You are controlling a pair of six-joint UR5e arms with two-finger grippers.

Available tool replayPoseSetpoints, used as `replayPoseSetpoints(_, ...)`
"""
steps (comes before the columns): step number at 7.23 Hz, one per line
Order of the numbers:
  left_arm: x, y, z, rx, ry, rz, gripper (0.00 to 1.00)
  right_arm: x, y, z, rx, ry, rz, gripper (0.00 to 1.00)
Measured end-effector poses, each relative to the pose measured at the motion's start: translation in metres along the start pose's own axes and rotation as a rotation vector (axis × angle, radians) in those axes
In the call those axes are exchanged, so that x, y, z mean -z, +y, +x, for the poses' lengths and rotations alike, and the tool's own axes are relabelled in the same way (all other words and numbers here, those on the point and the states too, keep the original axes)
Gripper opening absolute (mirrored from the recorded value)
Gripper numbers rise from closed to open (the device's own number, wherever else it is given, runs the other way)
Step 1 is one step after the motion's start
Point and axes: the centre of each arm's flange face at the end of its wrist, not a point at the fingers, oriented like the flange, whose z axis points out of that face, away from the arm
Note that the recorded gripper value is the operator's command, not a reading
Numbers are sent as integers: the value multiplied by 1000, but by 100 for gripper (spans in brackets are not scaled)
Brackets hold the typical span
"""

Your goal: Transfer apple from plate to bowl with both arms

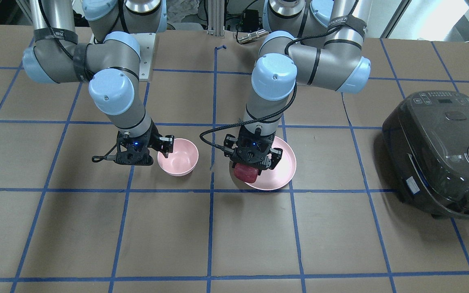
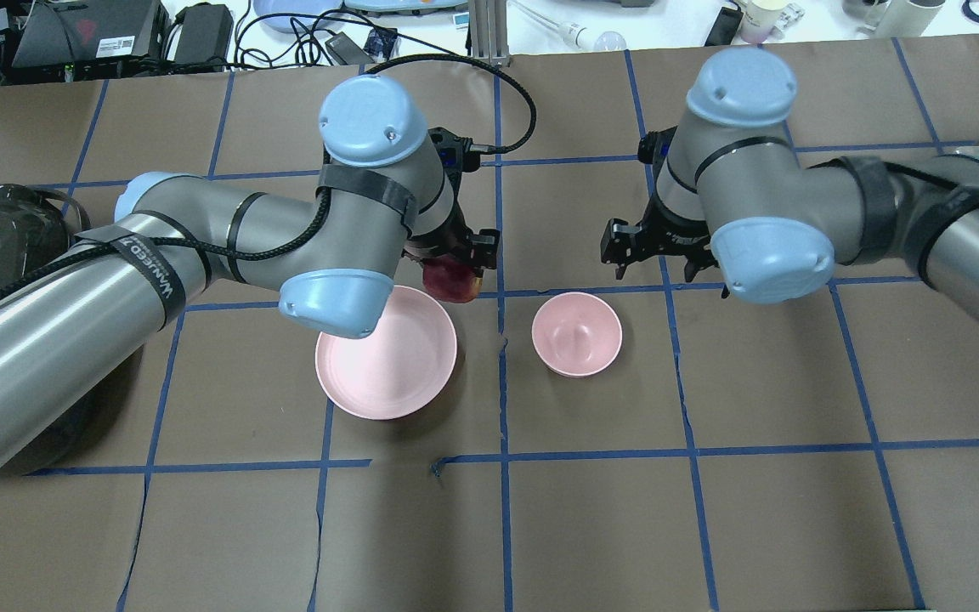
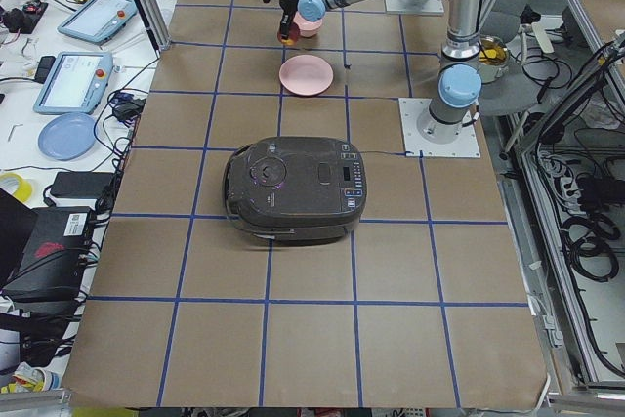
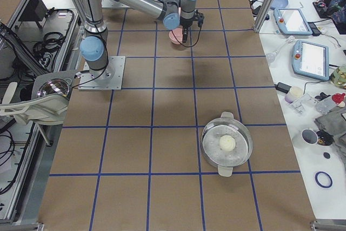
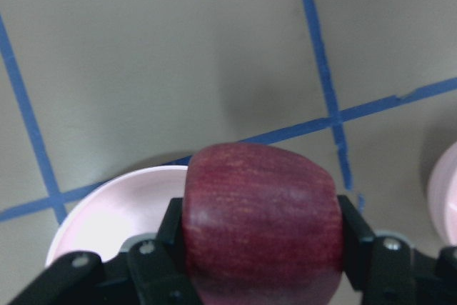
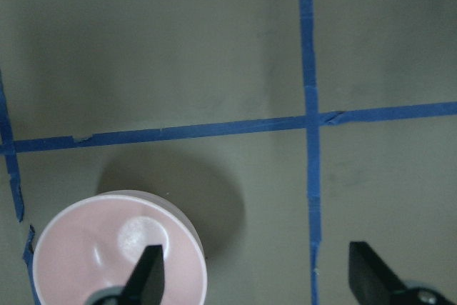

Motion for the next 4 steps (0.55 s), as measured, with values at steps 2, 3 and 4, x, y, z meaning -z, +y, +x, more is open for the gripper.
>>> replayPoseSetpoints(2, 5, 7, 35, 98, 50, 1, 0, 93, -1, 14, -1, 60, 44, 100)
replayPoseSetpoints(3, 6, 9, 52, 149, 68, -2, 0, 142, 7, 15, 0, 68, 63, 100)
replayPoseSetpoints(4, 5, 12, 70, 188, 72, -6, 0, 183, 17, 15, 2, 65, 94, 100)
